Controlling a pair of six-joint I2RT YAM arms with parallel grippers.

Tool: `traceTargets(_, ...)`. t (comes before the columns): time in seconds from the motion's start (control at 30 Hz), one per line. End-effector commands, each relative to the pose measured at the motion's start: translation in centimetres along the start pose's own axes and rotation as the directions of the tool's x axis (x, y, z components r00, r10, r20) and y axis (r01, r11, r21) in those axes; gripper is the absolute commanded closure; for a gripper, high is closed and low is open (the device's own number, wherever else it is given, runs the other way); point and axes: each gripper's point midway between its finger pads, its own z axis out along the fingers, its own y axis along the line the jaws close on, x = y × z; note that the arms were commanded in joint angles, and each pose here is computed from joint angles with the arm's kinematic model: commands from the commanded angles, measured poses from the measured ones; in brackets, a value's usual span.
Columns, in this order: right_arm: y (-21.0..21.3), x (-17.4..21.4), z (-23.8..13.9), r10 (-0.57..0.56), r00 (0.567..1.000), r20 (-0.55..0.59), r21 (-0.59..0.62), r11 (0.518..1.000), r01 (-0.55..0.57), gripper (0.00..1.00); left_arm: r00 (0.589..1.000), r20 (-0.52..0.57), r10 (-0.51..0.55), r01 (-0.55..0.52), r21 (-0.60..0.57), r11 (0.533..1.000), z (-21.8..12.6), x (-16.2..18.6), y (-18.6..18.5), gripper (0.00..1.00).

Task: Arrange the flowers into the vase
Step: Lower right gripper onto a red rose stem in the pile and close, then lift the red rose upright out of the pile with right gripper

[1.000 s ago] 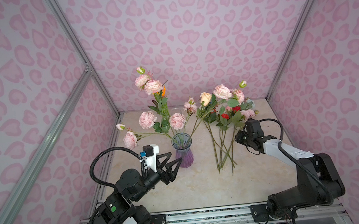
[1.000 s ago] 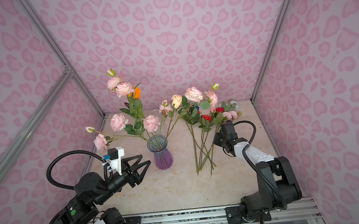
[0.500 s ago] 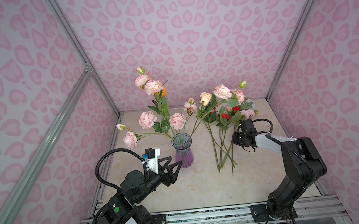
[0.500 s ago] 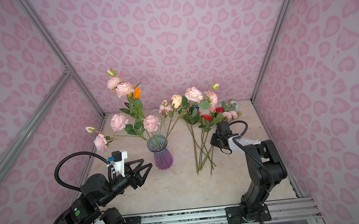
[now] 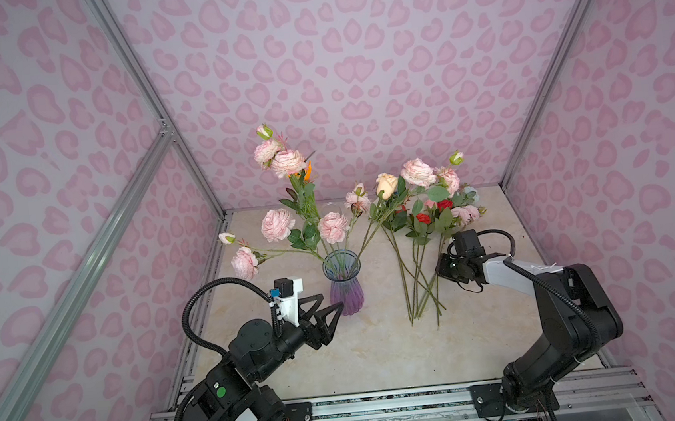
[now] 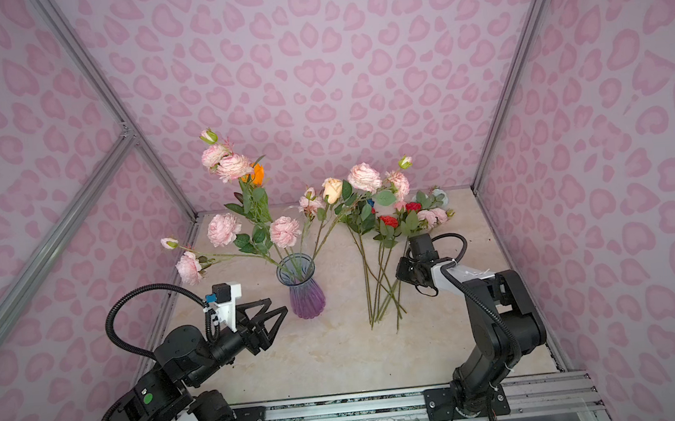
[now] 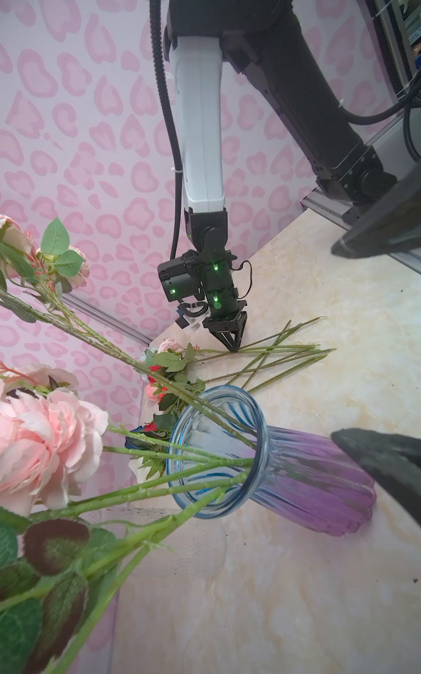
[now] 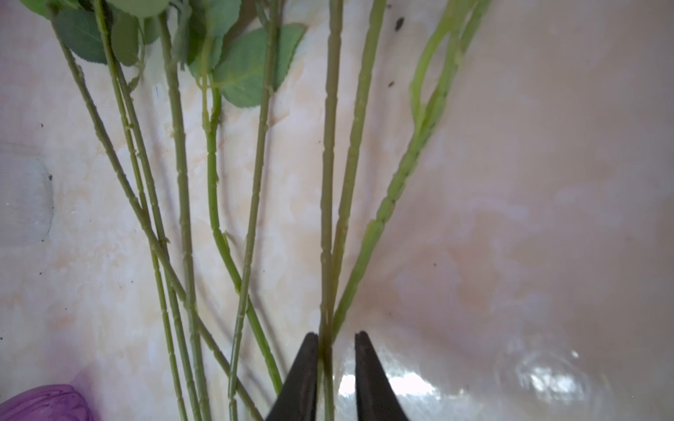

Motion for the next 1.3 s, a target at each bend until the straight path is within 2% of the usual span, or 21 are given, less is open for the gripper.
traceTargets(0.0,-0.2,1.4,-0.2,-0.005,0.999,-0.034,-0.005,1.0,0.005,0.81,1.0,0.024,0.004,-0.004,0.015,1.0,0.2,-0.7,-0.4,0.25)
traceTargets(0.2,-0.2,2.5,-0.1,-0.025,0.998,-0.059,-0.014,1.0,0.024,0.85,1.0,0.014,0.0,-0.001,0.021,1.0,0.6,-0.6,-0.6,0.26)
traceTargets(0.4,1.1,1.5,-2.2,-0.037,0.999,-0.003,-0.059,0.998,0.037,0.75,1.0,0.012,-0.003,0.002,0.017,1.0,0.6,-0.5,-0.5,0.25)
traceTargets(0.5,1.0,1.6,-3.0,-0.048,0.999,-0.002,-0.05,0.998,0.047,0.75,1.0,0.012,-0.003,0.002,0.018,1.0,0.7,-0.5,-0.5,0.25)
traceTargets(0.67,-0.1,3.2,-2.8,-0.039,0.999,-0.033,-0.032,0.999,0.037,0.82,1.0,0.005,-0.007,0.007,0.021,1.0,1.1,-0.3,-0.5,0.25)
traceTargets(0.97,0.2,5.2,-1.7,-0.05,0.995,-0.086,-0.055,0.997,0.045,0.83,1.0,0.006,-0.016,0.016,0.019,1.0,1.0,0.0,-0.3,0.25)
traceTargets(1.27,-0.7,6.4,-1.6,-0.06,0.993,-0.1,-0.022,0.998,0.058,0.92,1.0,0.006,-0.018,0.018,0.021,1.0,1.0,0.1,-0.2,0.25)
